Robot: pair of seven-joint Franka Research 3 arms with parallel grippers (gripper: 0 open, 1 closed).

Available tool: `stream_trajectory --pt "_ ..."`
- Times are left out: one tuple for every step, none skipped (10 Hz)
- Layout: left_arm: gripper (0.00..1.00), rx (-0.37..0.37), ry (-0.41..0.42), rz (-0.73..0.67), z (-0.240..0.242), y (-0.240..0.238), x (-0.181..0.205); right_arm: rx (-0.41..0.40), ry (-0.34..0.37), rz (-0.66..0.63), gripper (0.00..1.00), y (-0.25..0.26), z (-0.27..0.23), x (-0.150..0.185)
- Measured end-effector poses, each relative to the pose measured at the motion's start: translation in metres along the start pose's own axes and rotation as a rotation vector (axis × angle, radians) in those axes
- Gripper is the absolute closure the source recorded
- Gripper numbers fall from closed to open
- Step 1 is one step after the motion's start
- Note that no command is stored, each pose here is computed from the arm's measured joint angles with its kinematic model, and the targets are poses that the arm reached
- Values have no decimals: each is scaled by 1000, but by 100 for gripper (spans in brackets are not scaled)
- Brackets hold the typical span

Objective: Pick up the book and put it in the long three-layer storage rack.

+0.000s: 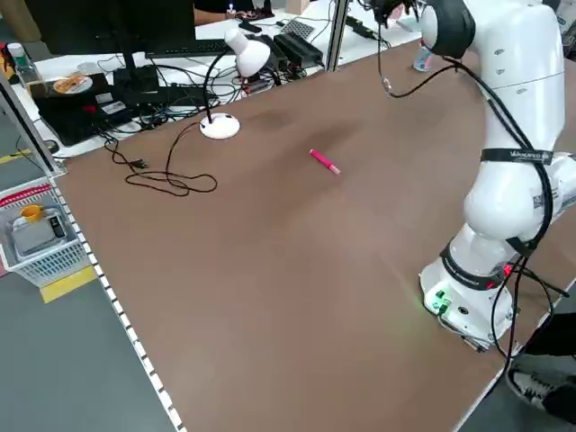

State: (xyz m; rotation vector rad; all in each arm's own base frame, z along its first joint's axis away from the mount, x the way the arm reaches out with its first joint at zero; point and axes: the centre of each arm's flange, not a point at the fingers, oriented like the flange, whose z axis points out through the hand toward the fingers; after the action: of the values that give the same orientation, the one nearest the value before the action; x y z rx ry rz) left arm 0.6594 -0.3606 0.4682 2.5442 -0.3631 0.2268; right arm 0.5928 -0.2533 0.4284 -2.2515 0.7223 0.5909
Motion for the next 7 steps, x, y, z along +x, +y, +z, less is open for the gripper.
stream_trajectory --pt "20 24 -18 -18 -7 -5 -1 -32 14 22 85 5 -5 0" --pt "20 64 -32 -29 -15 -9 -2 -62 24 41 85 10 -8 0" --pt "20 122 -40 -36 -24 -9 -4 -89 33 56 85 15 -11 1" --pt "16 185 -44 -51 -32 -8 -7 -119 45 67 85 19 -15 2" --pt "16 239 -44 -70 -40 -5 -10 -148 56 78 85 23 -18 4" --pt "13 277 -44 -87 -47 -2 -13 -171 65 89 85 27 -21 6" --pt "12 297 -47 -98 -52 0 -15 -193 72 99 85 32 -24 7"
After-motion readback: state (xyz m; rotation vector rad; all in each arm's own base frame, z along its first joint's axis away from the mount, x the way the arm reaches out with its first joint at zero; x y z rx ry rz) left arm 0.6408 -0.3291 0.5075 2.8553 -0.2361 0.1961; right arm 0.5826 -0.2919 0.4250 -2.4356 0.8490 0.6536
